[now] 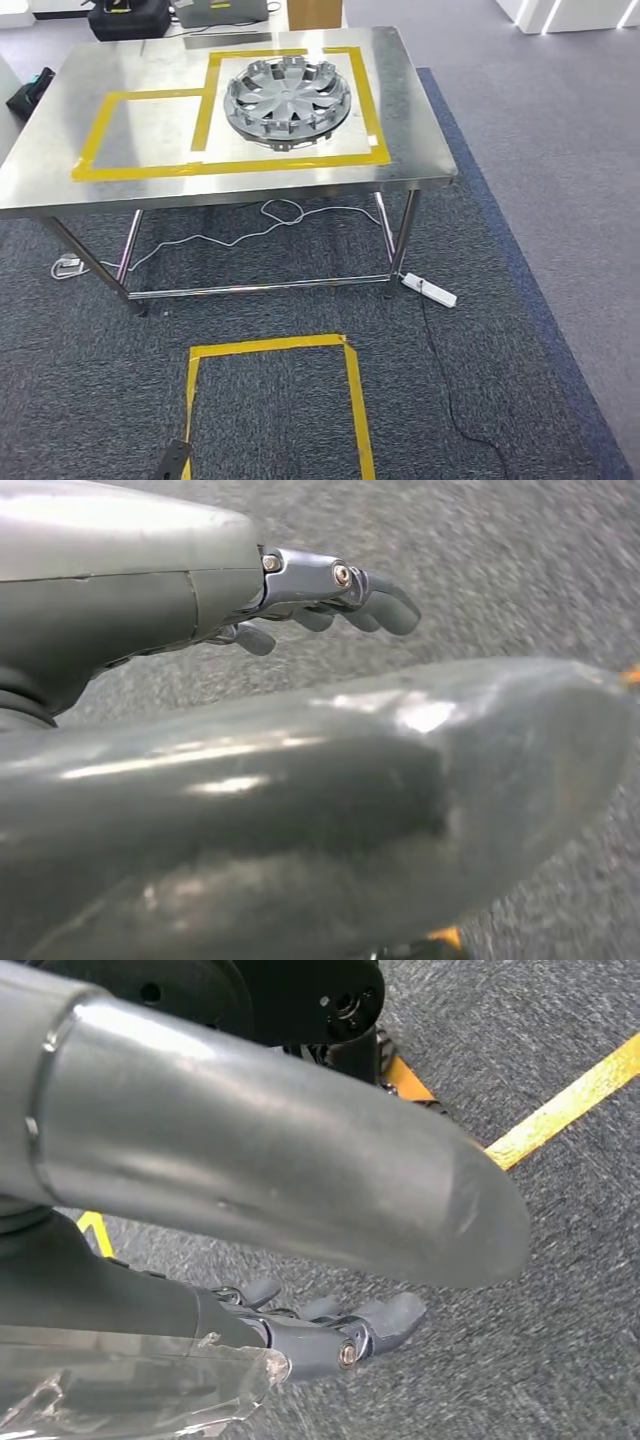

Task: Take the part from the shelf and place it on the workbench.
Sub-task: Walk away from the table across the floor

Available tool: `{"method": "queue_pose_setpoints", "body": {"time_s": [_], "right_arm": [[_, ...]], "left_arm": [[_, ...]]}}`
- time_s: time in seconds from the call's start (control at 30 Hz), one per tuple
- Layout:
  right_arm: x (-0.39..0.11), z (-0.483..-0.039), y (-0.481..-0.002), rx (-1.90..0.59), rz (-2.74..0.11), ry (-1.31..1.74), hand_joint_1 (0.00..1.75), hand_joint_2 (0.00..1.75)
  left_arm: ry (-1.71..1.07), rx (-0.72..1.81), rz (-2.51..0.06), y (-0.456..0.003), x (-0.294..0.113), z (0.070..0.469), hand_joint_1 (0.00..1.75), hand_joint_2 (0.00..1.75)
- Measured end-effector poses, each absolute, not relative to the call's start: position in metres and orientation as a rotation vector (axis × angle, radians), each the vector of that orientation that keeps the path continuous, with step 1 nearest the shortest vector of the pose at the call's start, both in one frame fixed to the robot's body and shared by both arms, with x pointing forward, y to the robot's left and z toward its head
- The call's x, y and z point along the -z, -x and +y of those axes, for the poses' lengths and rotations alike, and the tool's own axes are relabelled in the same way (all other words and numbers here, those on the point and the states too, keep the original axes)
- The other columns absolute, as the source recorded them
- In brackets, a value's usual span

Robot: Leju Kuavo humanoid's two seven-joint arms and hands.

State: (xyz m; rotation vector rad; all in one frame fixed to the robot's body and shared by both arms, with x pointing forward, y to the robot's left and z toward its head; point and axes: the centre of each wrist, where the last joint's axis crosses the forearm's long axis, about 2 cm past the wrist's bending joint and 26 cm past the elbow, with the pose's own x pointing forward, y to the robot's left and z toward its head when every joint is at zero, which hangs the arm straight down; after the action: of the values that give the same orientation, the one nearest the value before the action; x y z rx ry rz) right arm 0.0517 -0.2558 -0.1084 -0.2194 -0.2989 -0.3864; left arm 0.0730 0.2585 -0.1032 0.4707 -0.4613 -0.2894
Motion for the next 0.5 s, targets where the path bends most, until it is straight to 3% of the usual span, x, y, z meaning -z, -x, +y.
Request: {"method": "queue_pose_setpoints", "body": {"time_s": [0.5], "right_arm": [[0.108,-0.2507,-0.0531,0.332,-0.303,0.182,0.0,0.0]], "left_arm": [[-0.433,0.356,-0.451,-0.0662,0.1042,0.2531,0.0,0.0]]}}
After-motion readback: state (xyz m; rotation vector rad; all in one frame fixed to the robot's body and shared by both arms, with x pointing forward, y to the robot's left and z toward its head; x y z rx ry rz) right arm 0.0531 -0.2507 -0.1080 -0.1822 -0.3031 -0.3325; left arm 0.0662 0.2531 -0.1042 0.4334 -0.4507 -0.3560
